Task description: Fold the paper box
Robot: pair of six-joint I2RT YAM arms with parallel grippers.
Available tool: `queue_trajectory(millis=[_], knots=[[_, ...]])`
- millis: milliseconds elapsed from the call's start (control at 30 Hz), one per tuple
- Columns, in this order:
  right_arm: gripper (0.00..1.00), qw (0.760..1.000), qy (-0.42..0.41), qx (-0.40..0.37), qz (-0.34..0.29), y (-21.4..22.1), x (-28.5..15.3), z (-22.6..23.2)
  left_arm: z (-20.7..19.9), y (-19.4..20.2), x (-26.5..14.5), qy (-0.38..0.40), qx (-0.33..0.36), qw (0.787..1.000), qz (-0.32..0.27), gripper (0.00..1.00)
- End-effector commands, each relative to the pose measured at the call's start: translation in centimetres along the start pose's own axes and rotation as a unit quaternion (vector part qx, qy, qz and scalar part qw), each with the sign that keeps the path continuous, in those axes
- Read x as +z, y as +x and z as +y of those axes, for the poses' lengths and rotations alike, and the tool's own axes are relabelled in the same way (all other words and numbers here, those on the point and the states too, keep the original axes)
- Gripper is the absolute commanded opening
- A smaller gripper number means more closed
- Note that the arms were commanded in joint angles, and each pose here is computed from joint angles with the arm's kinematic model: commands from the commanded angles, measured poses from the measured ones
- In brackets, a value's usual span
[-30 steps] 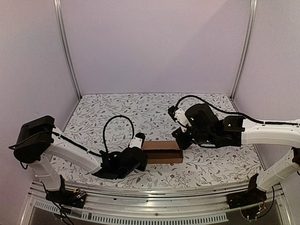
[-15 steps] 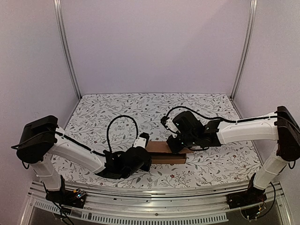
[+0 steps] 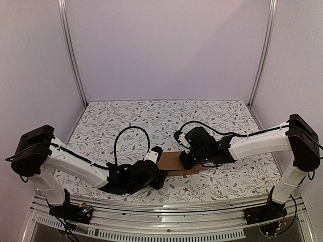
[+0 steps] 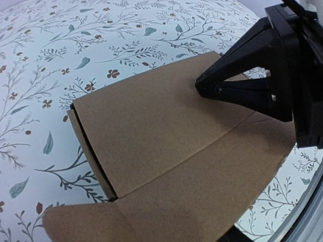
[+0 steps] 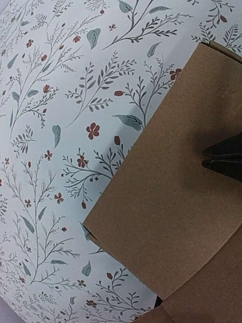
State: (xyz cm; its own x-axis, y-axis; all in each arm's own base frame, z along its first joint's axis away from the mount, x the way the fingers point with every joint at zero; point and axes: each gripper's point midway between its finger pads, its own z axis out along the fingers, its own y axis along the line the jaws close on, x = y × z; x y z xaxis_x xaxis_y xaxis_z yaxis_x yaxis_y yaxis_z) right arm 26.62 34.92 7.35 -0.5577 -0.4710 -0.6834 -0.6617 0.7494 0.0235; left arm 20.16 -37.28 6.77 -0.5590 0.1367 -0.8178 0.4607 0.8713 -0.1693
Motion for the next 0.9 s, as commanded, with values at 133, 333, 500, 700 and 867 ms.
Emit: queue_trajectory(millis=[133,333,500,700,867], knots=[[0.00,0.999,0.013,0.010,0.046,3.9,2.2,-0.6,-2.2,1.3,-3.4,0.066,-0.010,0.997,0.050,0.54],[0.00,0.998,0.019,0.011,0.060,5.2,2.8,-0.9,-3.1,-0.6,-6.0,0.101,-0.026,0.993,0.056,0.53],[0.00,0.998,0.022,0.012,0.055,5.0,2.4,-1.1,-1.3,-3.2,-7.4,0.075,-0.045,0.994,0.063,0.51],[0.00,0.999,0.019,0.015,0.035,3.5,1.2,-1.0,0.4,-5.9,-6.6,0.070,-0.059,0.994,0.055,0.46],[0.00,1.000,0.023,0.014,0.016,1.5,-0.9,-1.2,2.0,-5.4,-3.5,0.064,-0.072,0.992,0.076,0.39]])
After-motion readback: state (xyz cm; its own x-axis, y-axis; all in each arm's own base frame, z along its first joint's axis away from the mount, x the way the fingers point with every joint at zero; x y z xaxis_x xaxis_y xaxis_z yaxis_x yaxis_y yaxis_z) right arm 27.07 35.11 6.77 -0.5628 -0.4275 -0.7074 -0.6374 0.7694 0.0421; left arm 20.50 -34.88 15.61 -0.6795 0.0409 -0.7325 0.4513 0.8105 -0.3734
